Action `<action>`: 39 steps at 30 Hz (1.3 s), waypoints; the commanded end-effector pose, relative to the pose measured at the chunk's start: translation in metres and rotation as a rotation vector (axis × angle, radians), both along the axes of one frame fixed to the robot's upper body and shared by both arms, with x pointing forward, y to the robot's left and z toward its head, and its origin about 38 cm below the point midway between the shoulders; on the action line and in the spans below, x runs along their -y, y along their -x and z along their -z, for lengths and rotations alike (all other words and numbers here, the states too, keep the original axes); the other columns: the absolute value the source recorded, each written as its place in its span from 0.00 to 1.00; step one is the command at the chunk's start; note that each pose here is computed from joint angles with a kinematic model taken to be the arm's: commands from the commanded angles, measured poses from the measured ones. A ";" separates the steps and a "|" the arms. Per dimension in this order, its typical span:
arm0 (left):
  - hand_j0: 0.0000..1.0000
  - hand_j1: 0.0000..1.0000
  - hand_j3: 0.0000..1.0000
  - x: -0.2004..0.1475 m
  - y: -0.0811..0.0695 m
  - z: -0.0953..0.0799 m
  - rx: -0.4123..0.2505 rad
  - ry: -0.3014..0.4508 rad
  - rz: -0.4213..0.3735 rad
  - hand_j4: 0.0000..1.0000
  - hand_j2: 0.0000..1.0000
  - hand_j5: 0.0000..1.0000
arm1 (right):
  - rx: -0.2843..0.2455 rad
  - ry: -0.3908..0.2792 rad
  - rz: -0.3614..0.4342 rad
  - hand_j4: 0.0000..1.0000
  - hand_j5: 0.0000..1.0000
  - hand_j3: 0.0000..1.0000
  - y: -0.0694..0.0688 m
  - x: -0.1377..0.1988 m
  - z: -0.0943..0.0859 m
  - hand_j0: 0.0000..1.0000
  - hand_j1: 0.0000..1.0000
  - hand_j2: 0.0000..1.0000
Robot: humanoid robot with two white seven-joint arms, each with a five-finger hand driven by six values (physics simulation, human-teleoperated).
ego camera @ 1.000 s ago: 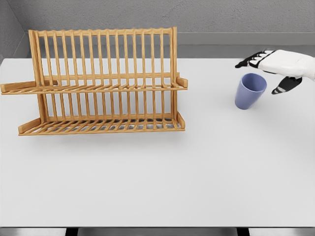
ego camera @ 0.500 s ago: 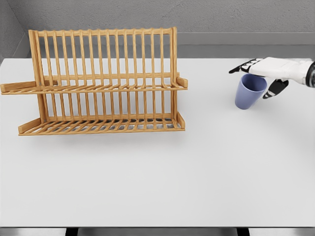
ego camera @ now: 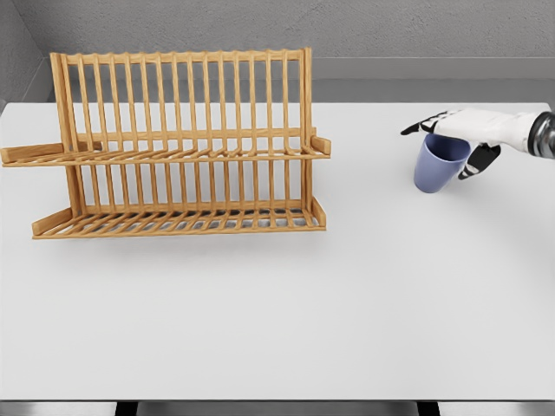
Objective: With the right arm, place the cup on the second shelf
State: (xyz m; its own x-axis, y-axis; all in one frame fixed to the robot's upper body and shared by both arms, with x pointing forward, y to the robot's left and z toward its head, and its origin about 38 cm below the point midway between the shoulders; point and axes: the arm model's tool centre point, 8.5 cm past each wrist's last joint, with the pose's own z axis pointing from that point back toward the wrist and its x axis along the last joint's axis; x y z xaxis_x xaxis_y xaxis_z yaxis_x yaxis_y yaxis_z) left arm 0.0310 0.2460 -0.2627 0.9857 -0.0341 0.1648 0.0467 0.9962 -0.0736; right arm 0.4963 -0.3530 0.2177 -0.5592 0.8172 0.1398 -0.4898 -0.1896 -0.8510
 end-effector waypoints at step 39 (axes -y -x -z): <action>1.00 1.00 1.00 0.000 0.000 0.000 0.000 0.000 -0.001 1.00 1.00 1.00 | 0.190 -0.027 -0.108 0.60 0.60 0.60 0.002 -0.030 -0.079 0.60 0.60 0.60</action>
